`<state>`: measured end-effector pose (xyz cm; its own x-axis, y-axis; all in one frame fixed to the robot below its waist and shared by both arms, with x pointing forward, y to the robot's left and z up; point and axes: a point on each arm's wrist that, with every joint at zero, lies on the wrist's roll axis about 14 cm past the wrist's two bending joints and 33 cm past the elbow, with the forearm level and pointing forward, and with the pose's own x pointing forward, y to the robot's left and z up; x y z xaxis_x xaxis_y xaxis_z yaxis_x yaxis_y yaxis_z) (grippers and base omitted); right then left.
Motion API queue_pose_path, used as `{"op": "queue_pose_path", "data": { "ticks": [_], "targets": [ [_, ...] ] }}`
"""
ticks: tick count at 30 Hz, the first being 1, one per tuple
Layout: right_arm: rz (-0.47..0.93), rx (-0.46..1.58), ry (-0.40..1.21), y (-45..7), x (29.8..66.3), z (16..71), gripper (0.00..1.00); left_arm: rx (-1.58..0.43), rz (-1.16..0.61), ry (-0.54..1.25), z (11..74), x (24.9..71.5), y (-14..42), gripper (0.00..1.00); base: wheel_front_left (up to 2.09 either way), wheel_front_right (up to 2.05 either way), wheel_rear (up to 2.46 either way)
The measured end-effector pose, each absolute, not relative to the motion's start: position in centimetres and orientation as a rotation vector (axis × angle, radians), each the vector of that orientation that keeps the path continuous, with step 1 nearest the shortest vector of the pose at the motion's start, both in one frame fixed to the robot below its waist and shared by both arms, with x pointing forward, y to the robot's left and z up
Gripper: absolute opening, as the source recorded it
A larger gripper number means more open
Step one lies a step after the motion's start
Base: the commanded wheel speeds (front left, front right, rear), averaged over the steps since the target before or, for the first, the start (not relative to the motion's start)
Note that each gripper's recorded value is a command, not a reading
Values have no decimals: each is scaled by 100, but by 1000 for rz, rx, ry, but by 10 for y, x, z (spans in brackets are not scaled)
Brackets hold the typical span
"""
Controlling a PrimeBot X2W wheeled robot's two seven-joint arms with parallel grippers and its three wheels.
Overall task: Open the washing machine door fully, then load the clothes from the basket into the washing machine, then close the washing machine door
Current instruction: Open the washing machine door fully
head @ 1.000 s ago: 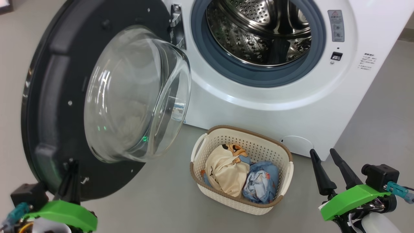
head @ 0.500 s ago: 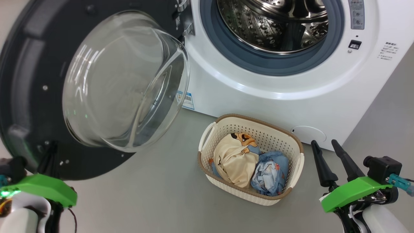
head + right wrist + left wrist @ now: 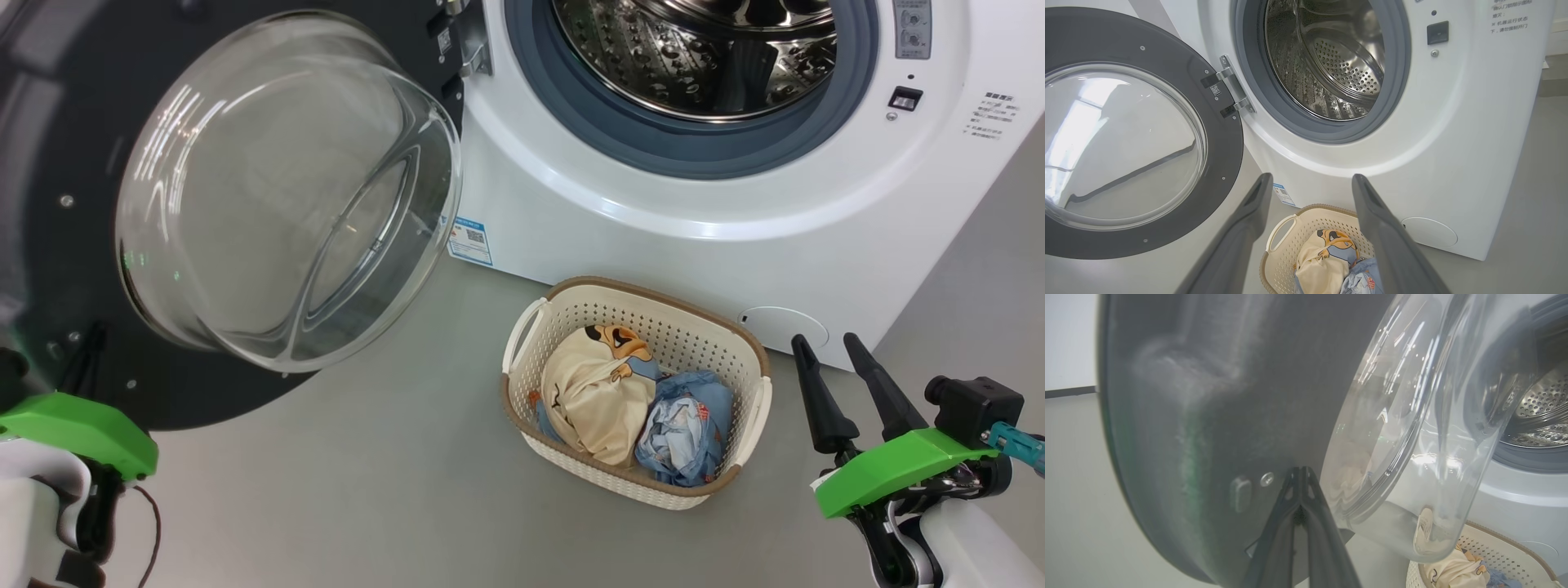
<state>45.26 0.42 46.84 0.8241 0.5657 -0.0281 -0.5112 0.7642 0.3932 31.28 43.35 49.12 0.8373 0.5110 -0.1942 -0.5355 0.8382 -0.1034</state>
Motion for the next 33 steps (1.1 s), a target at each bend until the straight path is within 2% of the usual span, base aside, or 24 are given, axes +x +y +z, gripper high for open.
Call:
{"op": "queue_pose_path", "data": {
  "ticks": [33],
  "targets": [
    [566,380,109,-5,449,484,100,-141,520,152,492,319,431,0,0,0,0]
  ]
}}
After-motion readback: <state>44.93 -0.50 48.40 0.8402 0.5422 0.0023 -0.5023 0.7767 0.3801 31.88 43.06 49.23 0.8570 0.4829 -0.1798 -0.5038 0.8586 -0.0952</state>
